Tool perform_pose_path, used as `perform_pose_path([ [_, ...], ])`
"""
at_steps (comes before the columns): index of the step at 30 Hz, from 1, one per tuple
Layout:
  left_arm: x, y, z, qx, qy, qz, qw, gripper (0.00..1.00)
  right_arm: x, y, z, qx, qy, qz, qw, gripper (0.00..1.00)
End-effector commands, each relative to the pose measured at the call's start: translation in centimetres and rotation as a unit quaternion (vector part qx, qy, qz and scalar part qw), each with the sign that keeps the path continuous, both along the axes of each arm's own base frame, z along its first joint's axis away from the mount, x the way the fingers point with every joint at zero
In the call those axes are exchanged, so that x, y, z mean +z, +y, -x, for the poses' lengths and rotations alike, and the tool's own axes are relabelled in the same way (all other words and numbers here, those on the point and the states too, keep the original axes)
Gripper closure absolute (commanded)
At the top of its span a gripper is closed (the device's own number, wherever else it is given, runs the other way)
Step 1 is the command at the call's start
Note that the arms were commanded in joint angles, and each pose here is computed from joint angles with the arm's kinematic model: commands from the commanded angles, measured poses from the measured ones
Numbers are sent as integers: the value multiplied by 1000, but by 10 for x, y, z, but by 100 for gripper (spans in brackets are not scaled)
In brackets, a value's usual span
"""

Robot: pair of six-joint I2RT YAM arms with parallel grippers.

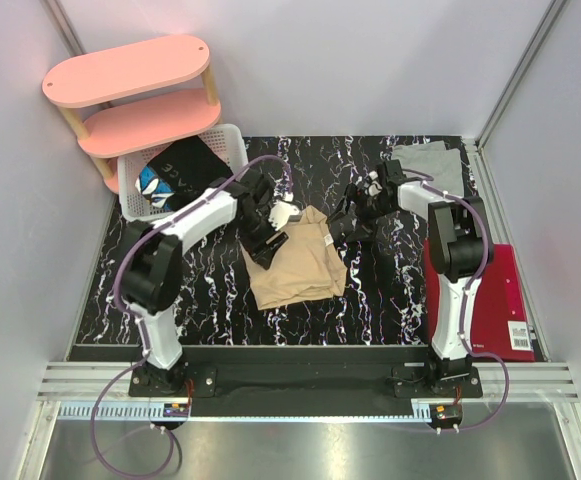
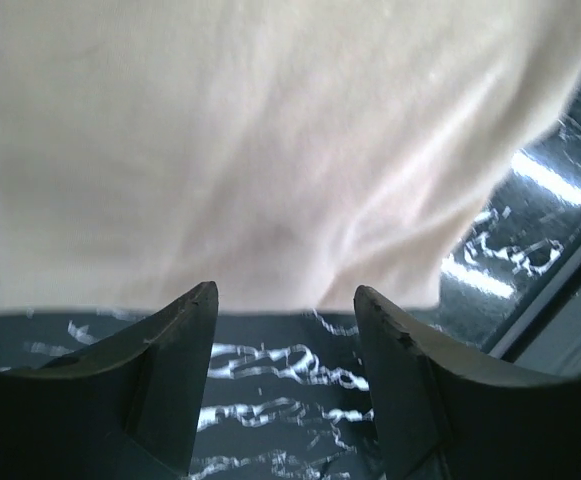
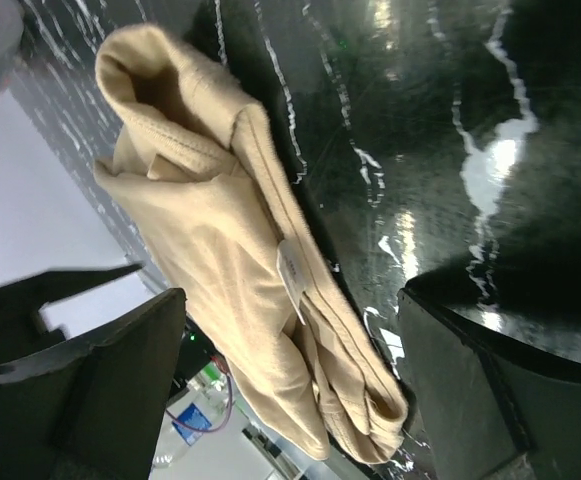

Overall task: Fold and stack the t-shirts
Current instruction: Fold the tshirt

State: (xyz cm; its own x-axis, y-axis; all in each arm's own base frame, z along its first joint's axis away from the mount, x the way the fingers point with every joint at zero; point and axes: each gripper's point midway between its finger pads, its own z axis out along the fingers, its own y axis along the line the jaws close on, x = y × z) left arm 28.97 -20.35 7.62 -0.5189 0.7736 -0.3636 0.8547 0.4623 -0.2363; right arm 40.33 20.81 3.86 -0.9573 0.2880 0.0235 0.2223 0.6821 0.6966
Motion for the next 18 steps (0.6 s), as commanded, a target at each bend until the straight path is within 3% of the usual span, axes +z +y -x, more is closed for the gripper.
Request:
perform_pose_path([
  [1, -25, -8, -6, 8, 35, -6, 999, 39, -38, 1, 20, 35, 24, 11, 999, 7],
  [18, -63, -4, 14, 21, 66, -6, 998, 39, -85, 55, 92, 141, 71, -14, 987, 12],
])
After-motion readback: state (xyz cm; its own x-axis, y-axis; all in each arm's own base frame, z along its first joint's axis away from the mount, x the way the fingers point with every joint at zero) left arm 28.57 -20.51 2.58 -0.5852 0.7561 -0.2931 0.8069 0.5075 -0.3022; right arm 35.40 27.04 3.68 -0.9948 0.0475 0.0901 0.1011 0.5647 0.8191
